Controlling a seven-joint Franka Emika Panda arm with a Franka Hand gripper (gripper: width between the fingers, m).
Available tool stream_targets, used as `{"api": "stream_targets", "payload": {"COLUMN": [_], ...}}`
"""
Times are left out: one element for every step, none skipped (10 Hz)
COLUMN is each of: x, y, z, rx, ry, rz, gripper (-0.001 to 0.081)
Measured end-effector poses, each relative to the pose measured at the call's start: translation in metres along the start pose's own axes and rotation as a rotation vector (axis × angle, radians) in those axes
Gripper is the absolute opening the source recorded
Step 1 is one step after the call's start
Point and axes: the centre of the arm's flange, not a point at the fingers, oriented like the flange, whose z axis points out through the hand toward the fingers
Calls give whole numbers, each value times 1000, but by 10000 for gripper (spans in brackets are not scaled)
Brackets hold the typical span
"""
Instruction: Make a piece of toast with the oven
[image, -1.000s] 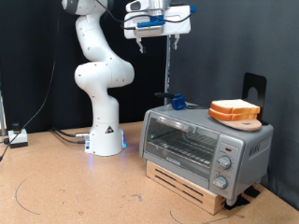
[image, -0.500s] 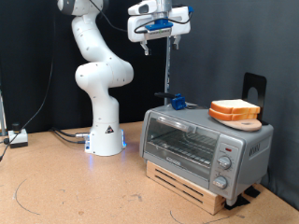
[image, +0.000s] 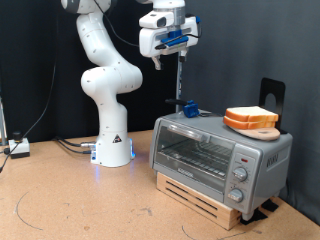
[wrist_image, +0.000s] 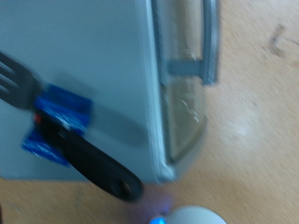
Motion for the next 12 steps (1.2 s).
{"api": "stream_targets", "payload": {"x": [1, 4, 9, 14, 20, 25, 31, 35, 38, 38, 40, 40], "y": [-2, -3, -3, -1, 4, 10, 15, 20, 24, 27, 27, 27], "z": [2, 8, 17, 25, 33, 39, 43, 47, 50, 53, 55, 55], "rx": [46, 74, 88, 94, 89, 84, 81, 79, 76, 52, 32, 36], "ry": [19, 44, 60, 65, 54, 39, 26, 17, 11, 2, -3, -4], "rz": [7, 30, 55, 77, 96, 114, 124, 125, 125, 114, 108, 109], "gripper": [807, 807, 807, 807, 807, 807, 807, 807, 807, 807, 807, 807]}}
